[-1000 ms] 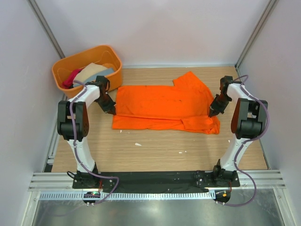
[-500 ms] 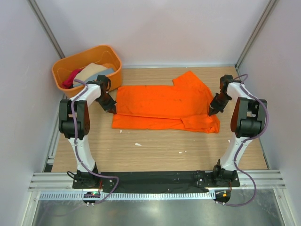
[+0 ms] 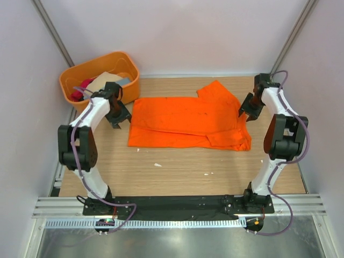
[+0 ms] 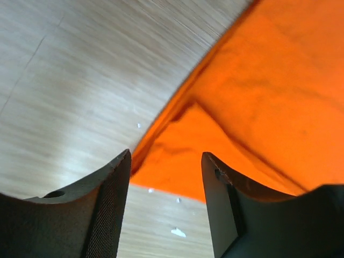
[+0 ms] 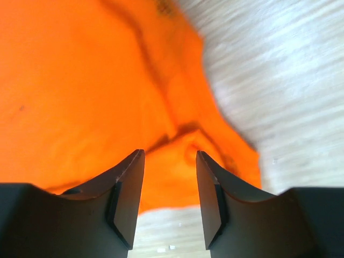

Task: Fold and stack the t-shirts
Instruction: Fold the tshirt

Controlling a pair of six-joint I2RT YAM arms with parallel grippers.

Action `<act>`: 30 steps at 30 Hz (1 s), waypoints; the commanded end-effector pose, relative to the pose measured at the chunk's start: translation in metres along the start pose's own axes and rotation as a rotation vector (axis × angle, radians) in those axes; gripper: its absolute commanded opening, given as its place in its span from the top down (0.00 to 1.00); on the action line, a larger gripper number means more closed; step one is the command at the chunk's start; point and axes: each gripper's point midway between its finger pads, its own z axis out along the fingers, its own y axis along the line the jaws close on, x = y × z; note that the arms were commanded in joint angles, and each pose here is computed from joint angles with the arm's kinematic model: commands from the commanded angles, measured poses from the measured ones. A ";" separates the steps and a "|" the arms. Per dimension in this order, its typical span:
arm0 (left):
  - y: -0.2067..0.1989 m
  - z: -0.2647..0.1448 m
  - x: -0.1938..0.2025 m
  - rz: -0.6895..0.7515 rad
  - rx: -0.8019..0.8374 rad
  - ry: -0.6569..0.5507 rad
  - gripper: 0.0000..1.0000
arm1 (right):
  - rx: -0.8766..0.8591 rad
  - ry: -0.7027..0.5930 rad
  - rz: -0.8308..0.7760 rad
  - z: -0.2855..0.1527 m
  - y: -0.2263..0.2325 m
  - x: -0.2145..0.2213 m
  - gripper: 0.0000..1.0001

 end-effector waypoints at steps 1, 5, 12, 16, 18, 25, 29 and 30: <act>-0.006 -0.057 -0.003 0.040 0.097 -0.130 0.43 | -0.050 -0.089 -0.123 -0.061 0.027 0.017 0.50; -0.024 -0.058 0.047 0.137 0.232 -0.048 0.50 | -0.212 -0.043 -0.210 -0.068 0.085 0.084 0.48; -0.039 -0.027 0.095 0.216 0.267 0.076 0.76 | -0.245 0.021 -0.286 -0.033 0.147 0.155 0.75; -0.043 -0.016 0.092 0.231 0.245 0.095 0.77 | -0.218 0.041 -0.324 -0.013 0.153 0.173 0.80; -0.042 -0.009 0.092 0.228 0.227 0.103 0.78 | -0.212 0.049 -0.340 -0.006 0.156 0.180 0.80; -0.038 0.009 0.093 0.226 0.174 0.125 0.78 | -0.181 0.062 -0.351 0.012 0.158 0.186 0.80; -0.040 0.016 0.089 0.226 0.157 0.126 0.78 | -0.159 0.074 -0.356 0.024 0.156 0.188 0.80; -0.041 0.017 0.089 0.223 0.157 0.126 0.78 | -0.158 0.070 -0.354 0.025 0.156 0.187 0.79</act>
